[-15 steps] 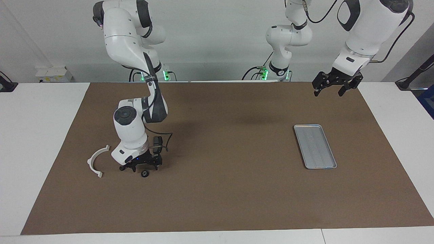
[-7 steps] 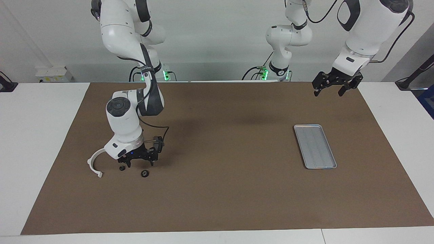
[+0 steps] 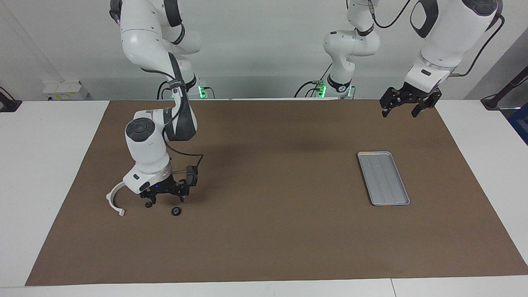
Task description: Place bearing gear from tray to pile
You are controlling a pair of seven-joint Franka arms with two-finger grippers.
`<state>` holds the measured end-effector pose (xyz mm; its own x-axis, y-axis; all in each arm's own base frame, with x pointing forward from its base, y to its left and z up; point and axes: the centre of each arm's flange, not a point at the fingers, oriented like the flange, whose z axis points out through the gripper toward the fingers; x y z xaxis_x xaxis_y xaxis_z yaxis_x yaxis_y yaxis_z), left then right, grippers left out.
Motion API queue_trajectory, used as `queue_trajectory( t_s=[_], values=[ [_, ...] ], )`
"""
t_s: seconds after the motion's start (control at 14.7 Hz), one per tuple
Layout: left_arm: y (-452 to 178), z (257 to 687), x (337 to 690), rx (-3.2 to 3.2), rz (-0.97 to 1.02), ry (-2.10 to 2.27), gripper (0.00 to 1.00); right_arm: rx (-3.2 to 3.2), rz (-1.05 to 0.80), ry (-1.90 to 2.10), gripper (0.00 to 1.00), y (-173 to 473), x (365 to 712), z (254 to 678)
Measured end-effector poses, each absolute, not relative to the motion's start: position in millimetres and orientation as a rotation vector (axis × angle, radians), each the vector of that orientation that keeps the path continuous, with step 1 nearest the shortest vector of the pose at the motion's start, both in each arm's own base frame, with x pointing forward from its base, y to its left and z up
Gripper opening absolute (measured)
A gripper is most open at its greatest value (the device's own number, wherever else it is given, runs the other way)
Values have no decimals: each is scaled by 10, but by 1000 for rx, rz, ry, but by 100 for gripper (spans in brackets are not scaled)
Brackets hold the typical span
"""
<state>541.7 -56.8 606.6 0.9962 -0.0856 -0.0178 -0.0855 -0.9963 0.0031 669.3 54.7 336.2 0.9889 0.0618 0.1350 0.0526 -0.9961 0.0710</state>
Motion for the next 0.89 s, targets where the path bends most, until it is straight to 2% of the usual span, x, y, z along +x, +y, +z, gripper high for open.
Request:
queue_trajectory(
  t_s=[0.2,0.41,0.61,0.89],
  values=[
    [-568,6066,5417,3136,-28,-134,100,3064,187,87,100,518,6664,3461],
    [-568,6066,5417,3136,-28,-134,100,3060,118,81,100,509,6549,3788],
    [-568,6066,5417,3136,-28,-134,100,3055,65,72,100,476,6313,4429],
    [-568,6066,5417,3136,-28,-134,100,3054,70,56,100,426,5813,5435]
  ],
)
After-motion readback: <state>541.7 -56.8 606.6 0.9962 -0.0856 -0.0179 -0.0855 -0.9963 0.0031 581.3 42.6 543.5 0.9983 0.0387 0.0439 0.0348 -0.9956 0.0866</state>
